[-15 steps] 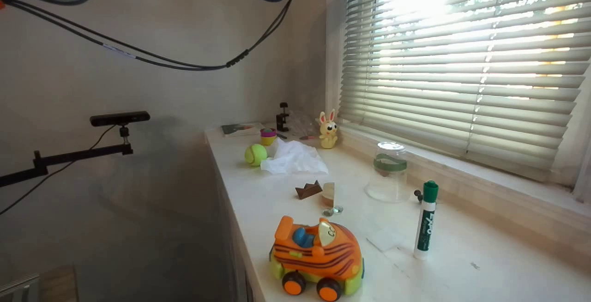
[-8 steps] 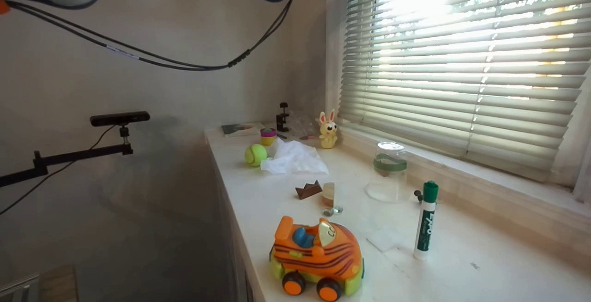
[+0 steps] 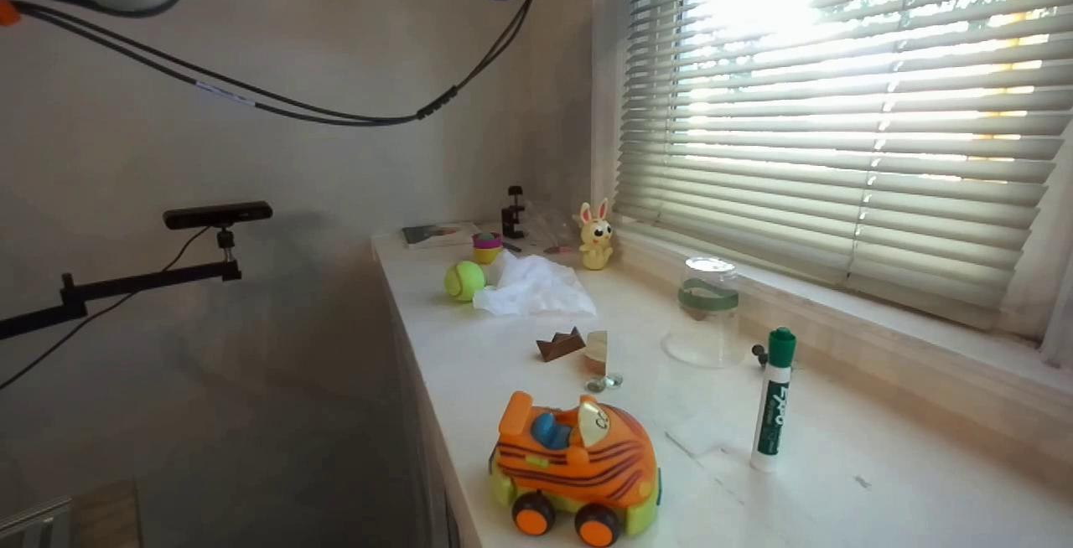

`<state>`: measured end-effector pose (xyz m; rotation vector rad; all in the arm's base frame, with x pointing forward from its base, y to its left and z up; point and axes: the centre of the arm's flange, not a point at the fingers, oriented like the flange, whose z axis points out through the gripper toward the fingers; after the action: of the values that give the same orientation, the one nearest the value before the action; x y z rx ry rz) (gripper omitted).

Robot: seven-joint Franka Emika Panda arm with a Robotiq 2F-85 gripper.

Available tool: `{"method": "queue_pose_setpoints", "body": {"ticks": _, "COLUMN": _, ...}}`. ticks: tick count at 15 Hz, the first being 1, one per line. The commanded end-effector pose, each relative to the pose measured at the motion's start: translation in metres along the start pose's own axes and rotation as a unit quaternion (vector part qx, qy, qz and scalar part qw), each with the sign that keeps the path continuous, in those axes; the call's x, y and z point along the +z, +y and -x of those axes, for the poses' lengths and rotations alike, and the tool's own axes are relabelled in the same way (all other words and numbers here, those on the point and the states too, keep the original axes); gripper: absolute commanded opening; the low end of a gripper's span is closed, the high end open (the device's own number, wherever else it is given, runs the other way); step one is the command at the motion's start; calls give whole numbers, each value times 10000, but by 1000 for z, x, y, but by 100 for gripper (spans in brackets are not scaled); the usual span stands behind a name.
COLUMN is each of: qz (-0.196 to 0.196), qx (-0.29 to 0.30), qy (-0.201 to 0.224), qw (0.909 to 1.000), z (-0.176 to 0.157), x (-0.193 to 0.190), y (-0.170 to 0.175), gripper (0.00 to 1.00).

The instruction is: Open the blinds of the window

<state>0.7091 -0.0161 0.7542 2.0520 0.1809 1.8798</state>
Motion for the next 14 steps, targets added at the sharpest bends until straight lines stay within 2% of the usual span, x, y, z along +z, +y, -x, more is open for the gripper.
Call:
{"method": "queue_pose_setpoints", "body": {"ticks": 1, "qz": 20, "qx": 134, "qy": 64, "qw": 9999, "z": -10, "x": 2, "y": -3, "gripper": 77}}
{"method": "queue_pose_setpoints", "body": {"ticks": 4, "qz": -15, "qx": 154, "qy": 6, "qw": 9999, "z": -11, "x": -1, "y": -6, "gripper": 98}}
{"method": "queue_pose_setpoints", "body": {"ticks": 5, "qz": -24, "qx": 177, "qy": -45, "qw": 9998, "z": -10, "x": -2, "y": -8, "gripper": 100}}
{"method": "queue_pose_setpoints", "body": {"ticks": 14, "qz": -68, "qx": 296, "qy": -242, "qw": 9992, "z": -18, "x": -23, "y": -12, "gripper": 100}}
